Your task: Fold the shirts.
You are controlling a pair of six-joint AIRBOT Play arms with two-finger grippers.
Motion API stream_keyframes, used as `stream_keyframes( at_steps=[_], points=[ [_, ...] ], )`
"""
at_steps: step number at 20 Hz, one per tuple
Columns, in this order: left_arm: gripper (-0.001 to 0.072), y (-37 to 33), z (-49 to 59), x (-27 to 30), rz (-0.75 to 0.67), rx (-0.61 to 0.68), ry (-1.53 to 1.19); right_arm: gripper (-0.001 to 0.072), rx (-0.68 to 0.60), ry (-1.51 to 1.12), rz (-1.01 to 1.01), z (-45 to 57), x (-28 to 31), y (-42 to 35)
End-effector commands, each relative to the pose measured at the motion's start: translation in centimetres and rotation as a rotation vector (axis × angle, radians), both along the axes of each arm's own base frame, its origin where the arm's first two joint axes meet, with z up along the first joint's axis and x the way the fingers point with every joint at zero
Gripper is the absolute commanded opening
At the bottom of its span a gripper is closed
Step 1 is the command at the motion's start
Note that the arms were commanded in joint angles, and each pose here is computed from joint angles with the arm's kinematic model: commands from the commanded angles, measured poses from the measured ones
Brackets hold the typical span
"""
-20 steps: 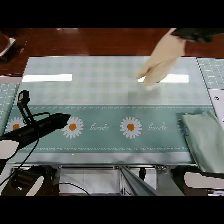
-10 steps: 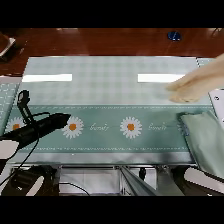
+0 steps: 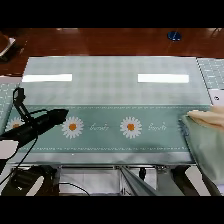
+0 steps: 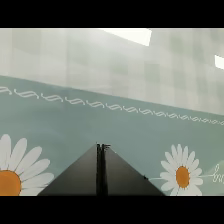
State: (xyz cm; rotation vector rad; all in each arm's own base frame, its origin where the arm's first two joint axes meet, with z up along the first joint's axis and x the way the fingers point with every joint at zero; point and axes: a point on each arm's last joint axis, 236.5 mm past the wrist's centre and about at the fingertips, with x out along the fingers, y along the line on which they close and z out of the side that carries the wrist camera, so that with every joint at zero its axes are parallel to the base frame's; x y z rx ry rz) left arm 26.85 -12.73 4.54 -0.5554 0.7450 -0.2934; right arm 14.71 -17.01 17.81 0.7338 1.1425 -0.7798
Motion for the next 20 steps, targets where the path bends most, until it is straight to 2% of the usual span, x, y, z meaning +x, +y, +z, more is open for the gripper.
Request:
stream_keyframes(
  at_steps=[1, 2, 3, 4, 5, 9, 10, 12, 14, 16, 18, 20],
  points=[
    [0.0028, 0.1, 0.4, 0.4, 0.011, -0.004, -0.02, 0.002, -0.029, 0.202, -0.212, -3.7, -8.0, -0.2],
    [0.0028, 0.1, 0.4, 0.4, 0.011, -0.004, -0.019, 0.0022, -0.051, 0.273, -0.272, -4.5, -10.2, -0.2],
    [0.0028, 0.1, 0.4, 0.4, 0.011, -0.004, -0.02, 0.0104, -0.068, 0.327, -0.331, -5.2, -12.0, -0.1],
    [0.0028, 0.1, 0.4, 0.4, 0.011, -0.005, -0.02, 0.0287, -0.061, 0.356, -0.357, -6.0, -12.7, 0.1],
    [0.0028, 0.1, 0.3, 0.3, 0.01, -0.005, -0.018, 0.0424, -0.052, 0.351, -0.345, -6.6, -12.3, 0.0],
    [0.0028, 0.4, 1.7, 1.2, 0.033, -0.013, -0.066, 0.0406, -0.062, 0.203, -0.242, -6.3, -7.5, -2.2],
    [0.0028, 0.7, 3.0, 1.8, 0.046, -0.016, -0.101, 0.0367, -0.061, 0.11, -0.205, -5.5, -4.9, -2.7],
    [0.0028, 1.4, 7.6, 3.6, 0.065, -0.011, -0.192, 0.0022, -0.021, -0.214, -0.027, -1.4, 4.0, -2.7],
    [0.0028, 2.0, 14.2, 6.0, 0.054, 0.041, -0.319, 0.0019, 0.087, -0.669, 0.172, 7.0, 14.6, 0.2],
    [0.0027, 1.3, 20.4, 8.6, 0.021, 0.063, -0.396, 0.0019, 0.13, -0.886, 0.407, 12.7, 20.3, 5.2],
    [0.0027, -1.5, 23.2, 10.5, -0.091, 0.098, -0.387, 0.0019, 0.075, -0.841, 0.688, 11.9, 22.9, 11.8],
    [0.0027, -5.8, 21.0, 11.0, -0.27, 0.158, -0.297, 0.002, -0.021, -0.579, 0.943, 5.5, 22.8, 17.0]
  ],
)
